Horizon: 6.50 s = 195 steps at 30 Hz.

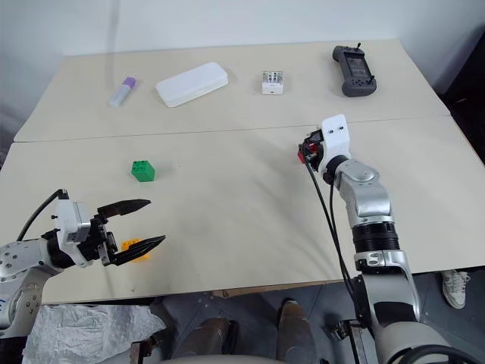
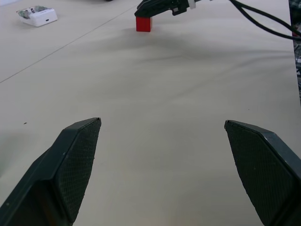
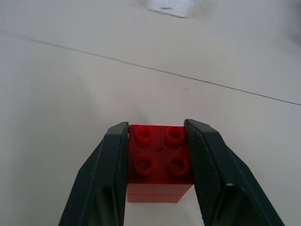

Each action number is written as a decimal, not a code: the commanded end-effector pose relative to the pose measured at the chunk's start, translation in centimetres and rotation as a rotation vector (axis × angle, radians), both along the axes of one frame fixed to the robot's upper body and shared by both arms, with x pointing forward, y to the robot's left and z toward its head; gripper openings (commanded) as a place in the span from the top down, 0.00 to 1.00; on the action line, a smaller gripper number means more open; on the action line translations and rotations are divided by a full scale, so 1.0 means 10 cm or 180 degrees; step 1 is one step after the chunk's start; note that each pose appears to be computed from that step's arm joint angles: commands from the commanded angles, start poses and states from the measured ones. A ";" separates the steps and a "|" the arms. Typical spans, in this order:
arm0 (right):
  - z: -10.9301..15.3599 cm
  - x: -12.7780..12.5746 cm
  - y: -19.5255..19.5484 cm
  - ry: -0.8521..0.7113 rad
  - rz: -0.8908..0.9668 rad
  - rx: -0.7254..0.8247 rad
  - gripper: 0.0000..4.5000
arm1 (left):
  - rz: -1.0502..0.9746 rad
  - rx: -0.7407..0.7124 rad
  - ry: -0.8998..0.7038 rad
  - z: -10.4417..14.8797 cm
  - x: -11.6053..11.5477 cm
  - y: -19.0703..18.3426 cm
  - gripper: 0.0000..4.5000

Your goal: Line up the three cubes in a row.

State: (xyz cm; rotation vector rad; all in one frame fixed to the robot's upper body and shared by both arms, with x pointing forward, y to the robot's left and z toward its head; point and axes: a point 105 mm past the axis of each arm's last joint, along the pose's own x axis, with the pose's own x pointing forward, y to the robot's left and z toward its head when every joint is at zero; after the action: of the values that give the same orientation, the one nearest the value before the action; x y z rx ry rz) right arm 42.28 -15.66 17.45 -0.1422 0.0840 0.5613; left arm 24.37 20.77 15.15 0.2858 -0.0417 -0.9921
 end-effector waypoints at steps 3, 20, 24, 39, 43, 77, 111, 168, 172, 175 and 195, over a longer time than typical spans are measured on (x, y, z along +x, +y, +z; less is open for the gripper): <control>0.42 -0.52 0.45 -0.0277 0.2113 -0.0039 0.68 | -0.0125 -0.0014 -0.0036 0.06 0.00 0.00 0.00; -0.27 -0.63 0.50 -0.0054 0.3408 -0.1309 0.68 | -0.0250 -0.0046 -0.0064 0.03 -0.06 -0.07 0.00; -0.31 -0.61 0.53 -0.0052 0.3314 -0.1173 0.68 | -0.0224 -0.0044 -0.0048 0.04 -0.07 -0.05 0.00; 0.45 -0.82 0.11 -0.0917 0.3130 -0.0436 0.01 | 0.1370 -0.0654 -0.0308 0.25 -0.11 0.91 0.00; 0.50 -0.95 0.08 -0.1302 0.2913 -0.0035 0.01 | 0.2226 -0.0923 -0.0240 0.06 -0.37 1.44 0.00; 0.24 -1.29 0.16 -0.1096 0.2461 0.0442 0.01 | 0.3048 -0.0734 0.0495 0.21 1.31 0.29 0.00; 0.13 -1.69 -0.43 -0.0886 0.1788 0.0197 0.00 | -0.1533 0.1327 0.0068 0.22 1.04 -0.93 0.67; 0.13 -1.82 0.76 -0.0891 0.3825 0.0382 0.00 | 0.1291 0.0369 0.0652 -0.29 -0.45 1.70 0.02; 0.12 -1.81 0.70 -0.0851 0.3800 0.0340 0.00 | 0.0843 0.0450 0.0626 -0.25 -0.51 1.38 0.02; 0.07 -1.79 0.57 -0.0738 0.3706 0.0260 0.00 | 0.0387 0.0563 0.0539 -0.22 -0.50 1.02 0.02; -0.15 -1.81 0.25 -0.0398 0.3221 0.0073 0.00 | -0.0404 0.0719 0.0402 -0.43 -0.12 0.47 0.57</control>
State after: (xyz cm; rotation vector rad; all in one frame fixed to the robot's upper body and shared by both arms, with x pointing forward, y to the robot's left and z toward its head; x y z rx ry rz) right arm 24.45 -12.98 15.03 -0.1618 -0.0913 1.5670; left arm 22.94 25.47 10.31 0.4087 0.1870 -1.1356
